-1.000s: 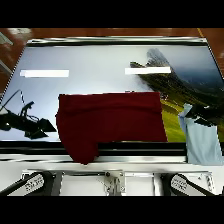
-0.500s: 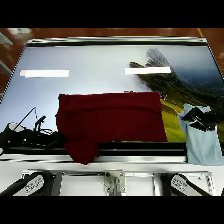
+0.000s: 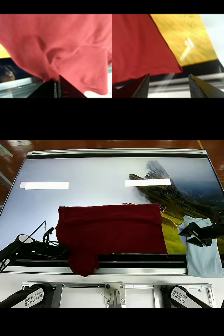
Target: Fold the shirts.
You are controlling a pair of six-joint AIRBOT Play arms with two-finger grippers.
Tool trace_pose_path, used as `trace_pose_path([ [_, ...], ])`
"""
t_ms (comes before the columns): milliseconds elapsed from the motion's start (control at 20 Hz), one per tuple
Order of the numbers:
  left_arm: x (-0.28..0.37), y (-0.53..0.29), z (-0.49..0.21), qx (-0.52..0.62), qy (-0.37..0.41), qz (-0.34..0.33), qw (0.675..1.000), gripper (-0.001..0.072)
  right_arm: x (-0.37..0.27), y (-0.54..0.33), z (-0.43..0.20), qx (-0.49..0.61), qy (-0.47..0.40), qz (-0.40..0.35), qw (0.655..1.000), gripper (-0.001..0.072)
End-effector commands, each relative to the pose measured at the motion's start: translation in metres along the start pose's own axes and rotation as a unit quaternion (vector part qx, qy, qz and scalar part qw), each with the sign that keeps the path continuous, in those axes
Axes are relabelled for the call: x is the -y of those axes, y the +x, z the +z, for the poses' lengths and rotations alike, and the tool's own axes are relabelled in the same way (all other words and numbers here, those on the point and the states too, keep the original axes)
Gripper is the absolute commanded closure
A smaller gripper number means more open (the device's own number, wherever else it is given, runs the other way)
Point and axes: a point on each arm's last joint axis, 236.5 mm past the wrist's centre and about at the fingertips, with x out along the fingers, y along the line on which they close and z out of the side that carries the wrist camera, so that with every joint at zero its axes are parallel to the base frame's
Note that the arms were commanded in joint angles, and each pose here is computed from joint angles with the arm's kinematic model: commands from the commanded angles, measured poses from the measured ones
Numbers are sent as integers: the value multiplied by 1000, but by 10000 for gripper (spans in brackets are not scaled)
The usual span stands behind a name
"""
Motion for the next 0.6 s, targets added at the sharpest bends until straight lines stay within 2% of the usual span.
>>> trace_pose_path([
  [0, 7, -2, -2, -3, 7, -8, 1000, 668, 13, 29, -31, -55, -15, -2, 998, 114],
  [250, 14, -10, -3, 5, 21, -12, 1000, 668, 22, 64, -46, -101, -8, 17, 995, 115],
  [550, 15, -11, -4, 5, 24, -13, 1000, 668, 14, 80, -41, -107, 16, 44, 993, 115],
])
